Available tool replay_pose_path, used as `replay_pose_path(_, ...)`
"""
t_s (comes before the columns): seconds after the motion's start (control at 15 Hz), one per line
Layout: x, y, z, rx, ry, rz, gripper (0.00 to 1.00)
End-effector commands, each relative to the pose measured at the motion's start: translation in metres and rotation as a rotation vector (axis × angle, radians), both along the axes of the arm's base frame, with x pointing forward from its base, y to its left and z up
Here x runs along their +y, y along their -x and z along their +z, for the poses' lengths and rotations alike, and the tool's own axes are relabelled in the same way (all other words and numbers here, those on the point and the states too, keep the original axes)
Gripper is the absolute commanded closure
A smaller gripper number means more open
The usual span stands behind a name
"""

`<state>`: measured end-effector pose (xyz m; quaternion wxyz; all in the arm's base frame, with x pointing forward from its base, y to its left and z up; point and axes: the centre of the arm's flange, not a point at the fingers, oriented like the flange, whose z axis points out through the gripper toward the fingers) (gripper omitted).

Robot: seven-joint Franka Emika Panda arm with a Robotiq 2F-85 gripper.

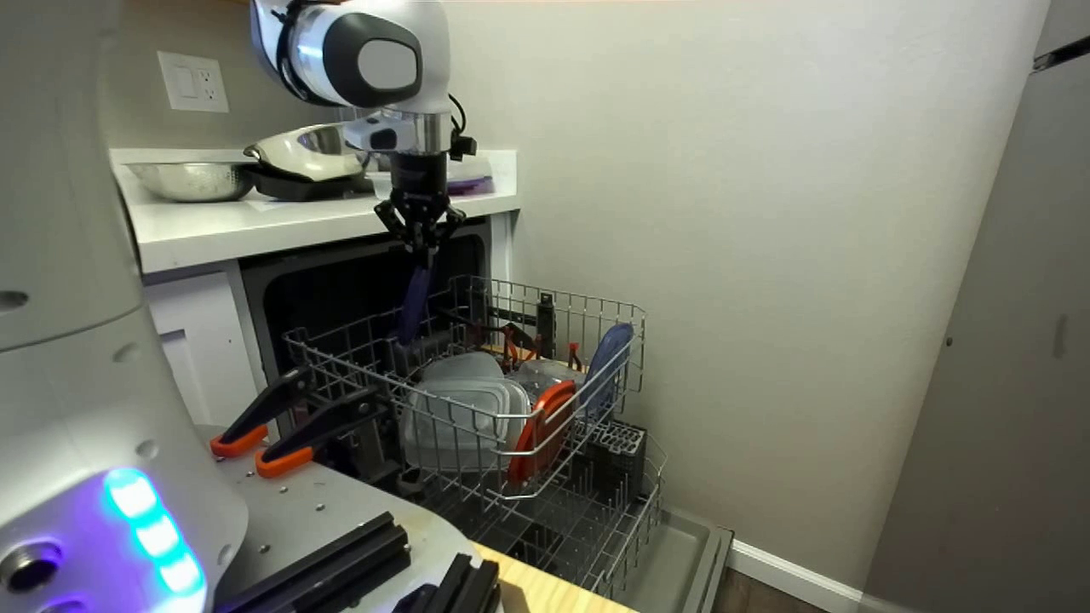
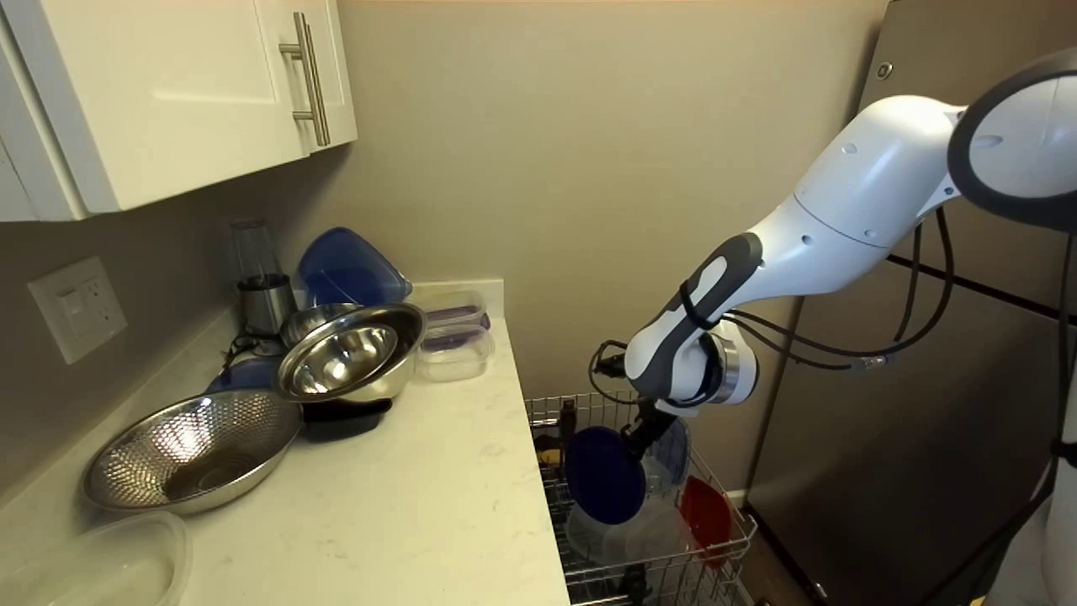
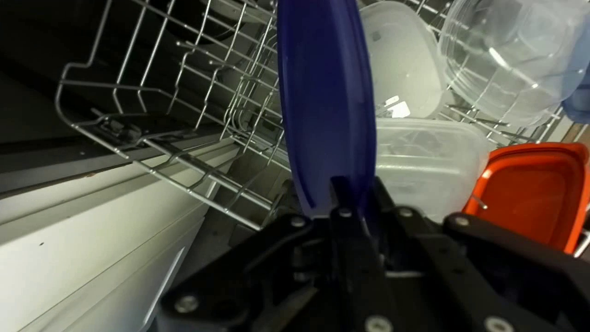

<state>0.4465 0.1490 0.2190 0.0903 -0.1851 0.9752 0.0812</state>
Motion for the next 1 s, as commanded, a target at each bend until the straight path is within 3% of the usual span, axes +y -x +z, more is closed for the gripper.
replay_pose_path(0.0,0.04,-0.002,0.025,-0.092,0.07,-0.025,0.97)
replay_pose_path(0.27,0.061,-0.003,0.023,-0.149,0.111,-0.045,0.97)
replay_pose_path(0.53,0.067,-0.006,0.028,-0.167,0.029,-0.113,0.97)
replay_pose_path(0.93,0.02,-0.019,0.062,-0.216,-0.049,-0.204,0.97)
